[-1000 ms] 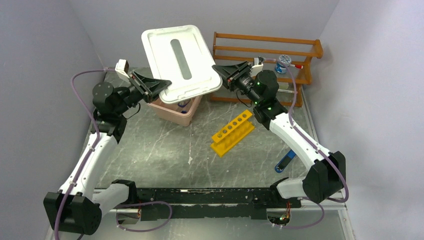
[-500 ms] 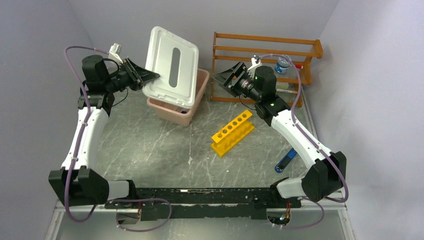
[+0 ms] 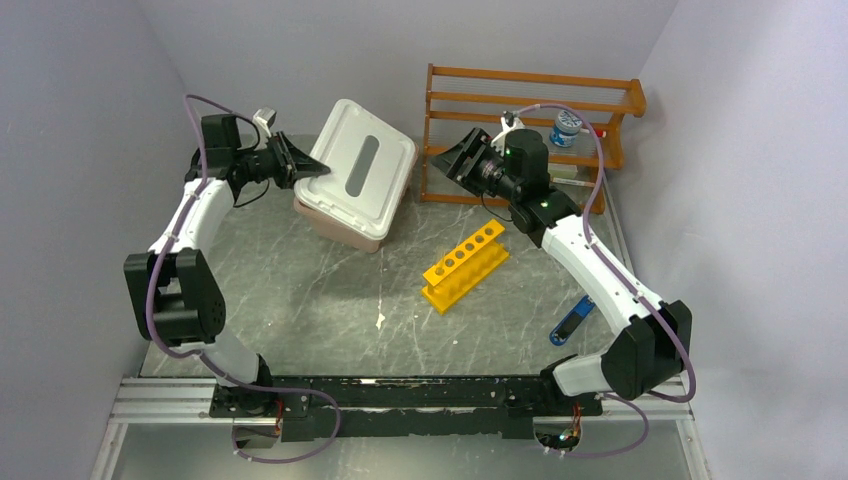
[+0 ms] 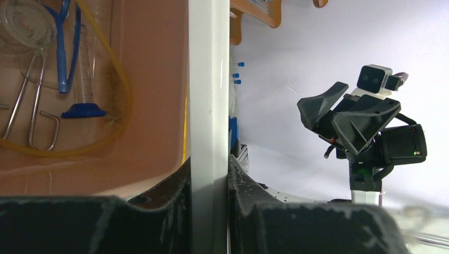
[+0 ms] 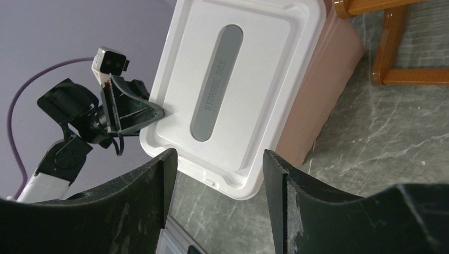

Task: Organize the chemistry lab equipment

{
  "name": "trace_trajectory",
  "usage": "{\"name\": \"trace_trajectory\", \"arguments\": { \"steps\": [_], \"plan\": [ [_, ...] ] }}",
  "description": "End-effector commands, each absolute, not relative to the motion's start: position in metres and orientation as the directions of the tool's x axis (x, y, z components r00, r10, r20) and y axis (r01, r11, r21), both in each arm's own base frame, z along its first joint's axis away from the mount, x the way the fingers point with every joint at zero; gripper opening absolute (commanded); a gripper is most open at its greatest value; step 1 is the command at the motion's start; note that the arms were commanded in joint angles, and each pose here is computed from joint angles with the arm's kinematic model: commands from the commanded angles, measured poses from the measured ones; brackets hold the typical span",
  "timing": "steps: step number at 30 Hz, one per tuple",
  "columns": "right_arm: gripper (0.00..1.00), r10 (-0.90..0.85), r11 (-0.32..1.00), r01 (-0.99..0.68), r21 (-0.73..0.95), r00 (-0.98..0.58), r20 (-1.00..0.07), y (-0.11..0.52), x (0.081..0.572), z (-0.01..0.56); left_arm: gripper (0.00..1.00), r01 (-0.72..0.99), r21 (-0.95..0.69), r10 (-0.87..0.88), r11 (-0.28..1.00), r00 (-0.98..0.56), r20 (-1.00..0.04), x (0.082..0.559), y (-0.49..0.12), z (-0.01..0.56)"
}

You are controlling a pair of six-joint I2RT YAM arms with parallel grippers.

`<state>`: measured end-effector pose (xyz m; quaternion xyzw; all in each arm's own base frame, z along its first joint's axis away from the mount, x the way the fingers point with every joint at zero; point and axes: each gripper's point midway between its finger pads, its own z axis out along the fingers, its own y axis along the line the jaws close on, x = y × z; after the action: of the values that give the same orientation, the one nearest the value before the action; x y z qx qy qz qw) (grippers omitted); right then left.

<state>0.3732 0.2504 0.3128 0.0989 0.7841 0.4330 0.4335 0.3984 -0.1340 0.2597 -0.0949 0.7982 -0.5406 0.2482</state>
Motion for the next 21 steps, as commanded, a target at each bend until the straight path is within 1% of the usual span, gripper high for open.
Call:
{"name": "trace_trajectory", "arguments": {
  "steps": [1, 4, 6, 7, 8, 9, 10, 12, 14, 17, 21],
  "plan": [
    [0.63, 0.529, 0.621, -0.216, 0.753, -0.593, -0.607, 0.249, 0.38, 0.31, 0.05, 0.212, -0.908, -0.38, 0.362, -0.855, -0.351, 0.413, -0.136, 0.275],
    [0.63, 0.526, 0.621, -0.219, 0.753, -0.595, -0.607, 0.252, 0.381, 0.308, 0.05, 0.192, -0.917, -0.358, 0.348, -0.877, -0.32, 0.422, -0.136, 0.26],
    [0.63, 0.521, 0.62, -0.223, 0.752, -0.601, -0.607, 0.255, 0.382, 0.306, 0.05, 0.187, -0.908, -0.359, 0.375, -0.874, -0.328, 0.432, -0.132, 0.25],
    [0.63, 0.517, 0.621, -0.227, 0.75, -0.601, -0.609, 0.257, 0.382, 0.306, 0.07, 0.174, -0.906, -0.354, 0.386, -0.879, -0.32, 0.435, -0.131, 0.243],
    [0.62, 0.51, 0.623, -0.23, 0.748, -0.605, -0.611, 0.26, 0.382, 0.305, 0.1, 0.187, -0.898, -0.346, 0.398, -0.876, -0.336, 0.439, -0.13, 0.243],
    [0.62, 0.506, 0.624, -0.235, 0.746, -0.606, -0.614, 0.262, 0.382, 0.305, 0.12, 0.157, -0.898, -0.343, 0.411, -0.886, -0.312, 0.442, -0.128, 0.234],
    [0.62, 0.499, 0.626, -0.238, 0.743, -0.61, -0.616, 0.266, 0.382, 0.304, 0.13, 0.143, -0.89, -0.342, 0.434, -0.887, -0.31, 0.445, -0.125, 0.23],
    [0.62, 0.485, 0.634, -0.245, 0.734, -0.613, -0.624, 0.271, 0.382, 0.302, 0.15, 0.133, -0.867, -0.343, 0.48, -0.881, -0.326, 0.451, -0.119, 0.225],
    [0.62, 0.463, 0.646, -0.256, 0.719, -0.617, -0.636, 0.278, 0.382, 0.298, 0.16, 0.131, -0.861, -0.358, 0.491, -0.871, -0.336, 0.454, -0.112, 0.225],
    [0.62, 0.416, 0.681, -0.262, 0.683, -0.63, -0.656, 0.289, 0.382, 0.287, 0.22, 0.11, -0.867, -0.387, 0.486, -0.863, -0.326, 0.456, -0.103, 0.222],
    [0.64, 0.323, 0.749, -0.259, 0.609, -0.661, -0.678, 0.307, 0.383, 0.259, 0.38, 0.073, -0.834, -0.402, 0.547, -0.851, -0.338, 0.457, -0.089, 0.211]
  ]
}}
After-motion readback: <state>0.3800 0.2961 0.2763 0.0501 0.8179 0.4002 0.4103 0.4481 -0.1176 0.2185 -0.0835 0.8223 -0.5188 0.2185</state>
